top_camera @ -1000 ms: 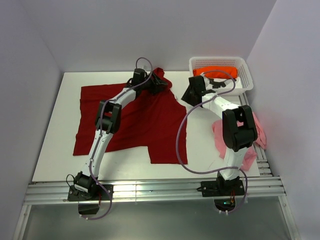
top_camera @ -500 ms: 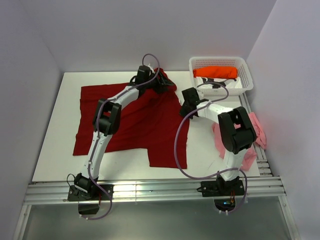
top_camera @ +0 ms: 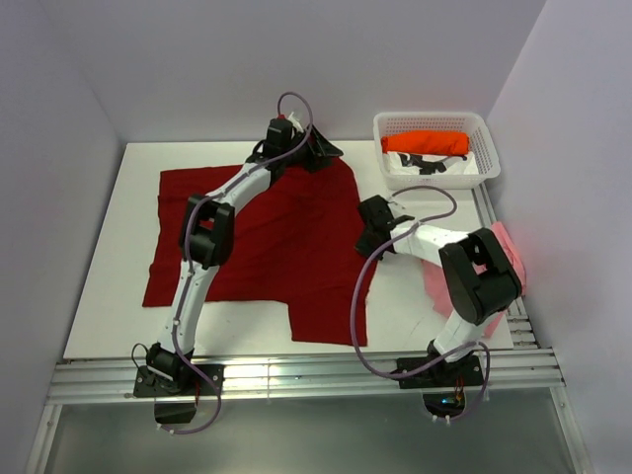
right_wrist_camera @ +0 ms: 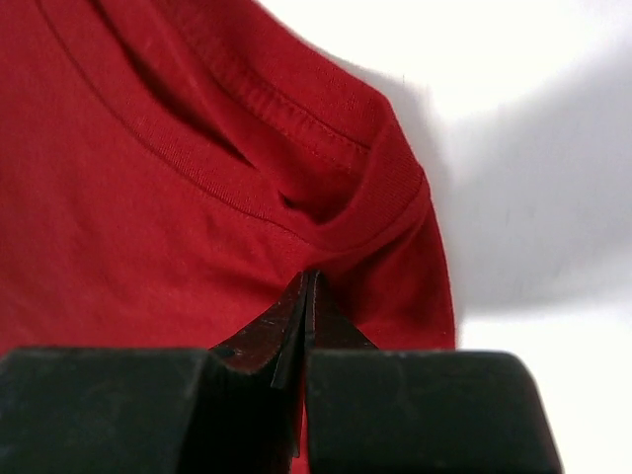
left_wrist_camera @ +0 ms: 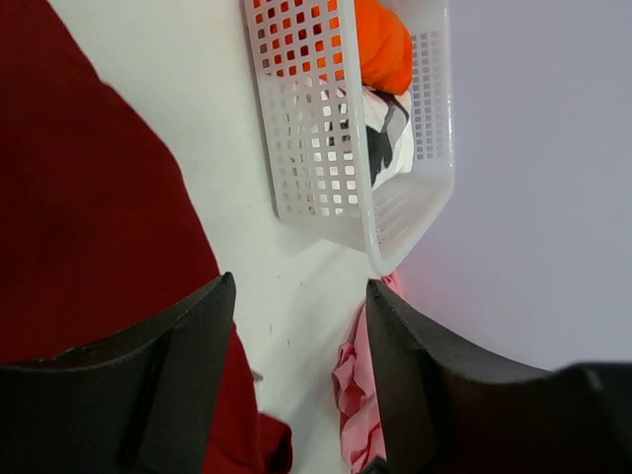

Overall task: Roll the t-shirts
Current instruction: Flatten the tshirt

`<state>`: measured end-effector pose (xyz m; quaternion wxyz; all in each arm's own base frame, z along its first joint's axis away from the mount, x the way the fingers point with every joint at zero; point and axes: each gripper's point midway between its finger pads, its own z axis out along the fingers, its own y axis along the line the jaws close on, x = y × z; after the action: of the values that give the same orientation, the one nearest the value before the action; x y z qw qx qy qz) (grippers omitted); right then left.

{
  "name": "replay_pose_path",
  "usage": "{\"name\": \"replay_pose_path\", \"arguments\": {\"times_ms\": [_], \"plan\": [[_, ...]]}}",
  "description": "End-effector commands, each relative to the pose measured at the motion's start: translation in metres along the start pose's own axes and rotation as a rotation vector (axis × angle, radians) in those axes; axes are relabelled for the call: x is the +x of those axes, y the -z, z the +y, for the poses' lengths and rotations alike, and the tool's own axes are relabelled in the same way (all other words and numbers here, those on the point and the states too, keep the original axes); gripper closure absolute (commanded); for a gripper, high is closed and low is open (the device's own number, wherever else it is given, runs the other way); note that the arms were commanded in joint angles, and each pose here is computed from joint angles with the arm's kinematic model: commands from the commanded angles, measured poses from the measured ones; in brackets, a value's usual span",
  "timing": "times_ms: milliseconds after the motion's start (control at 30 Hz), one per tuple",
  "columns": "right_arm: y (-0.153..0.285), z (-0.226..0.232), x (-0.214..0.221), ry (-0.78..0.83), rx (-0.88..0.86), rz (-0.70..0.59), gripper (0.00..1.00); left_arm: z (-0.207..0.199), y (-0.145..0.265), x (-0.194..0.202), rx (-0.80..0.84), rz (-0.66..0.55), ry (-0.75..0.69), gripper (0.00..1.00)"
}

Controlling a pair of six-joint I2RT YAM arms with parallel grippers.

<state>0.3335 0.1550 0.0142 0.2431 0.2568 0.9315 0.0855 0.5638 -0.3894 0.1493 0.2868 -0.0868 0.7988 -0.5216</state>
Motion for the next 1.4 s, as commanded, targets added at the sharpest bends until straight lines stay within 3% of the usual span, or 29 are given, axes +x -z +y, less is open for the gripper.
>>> {"name": "replay_pose_path", "arguments": {"times_ms": [0,133,233,367,500,600,833,1000,1367], "plan": [[0.012,-0.023,0.038,0.021,0.076,0.061,1.00,-0.010,-0.015,0.006,0.041,0.000,-0.037,0.39],[0.022,-0.028,0.057,0.018,0.052,0.068,1.00,-0.007,-0.033,0.024,0.055,0.021,-0.029,0.39],[0.030,-0.023,0.047,0.024,0.016,0.030,1.00,-0.002,-0.043,0.042,0.049,0.045,-0.024,0.38],[0.049,0.005,0.007,0.029,-0.054,-0.051,0.98,0.009,-0.050,0.057,0.032,0.070,-0.021,0.38],[0.066,0.024,-0.040,0.003,-0.128,-0.118,0.86,0.018,-0.050,0.061,0.010,0.075,-0.024,0.38],[0.068,0.028,-0.075,-0.051,-0.174,-0.164,0.83,0.024,-0.048,0.062,-0.015,0.076,-0.029,0.38],[0.040,0.040,-0.115,-0.112,-0.205,-0.194,0.80,0.054,-0.025,0.052,-0.068,0.065,0.008,0.40],[0.002,0.054,-0.121,-0.140,-0.290,-0.133,0.72,0.061,-0.013,0.039,-0.082,0.056,-0.016,0.40],[-0.037,0.062,-0.135,-0.184,-0.352,-0.109,0.61,-0.008,-0.003,0.040,-0.019,0.091,-0.162,0.38]]}}
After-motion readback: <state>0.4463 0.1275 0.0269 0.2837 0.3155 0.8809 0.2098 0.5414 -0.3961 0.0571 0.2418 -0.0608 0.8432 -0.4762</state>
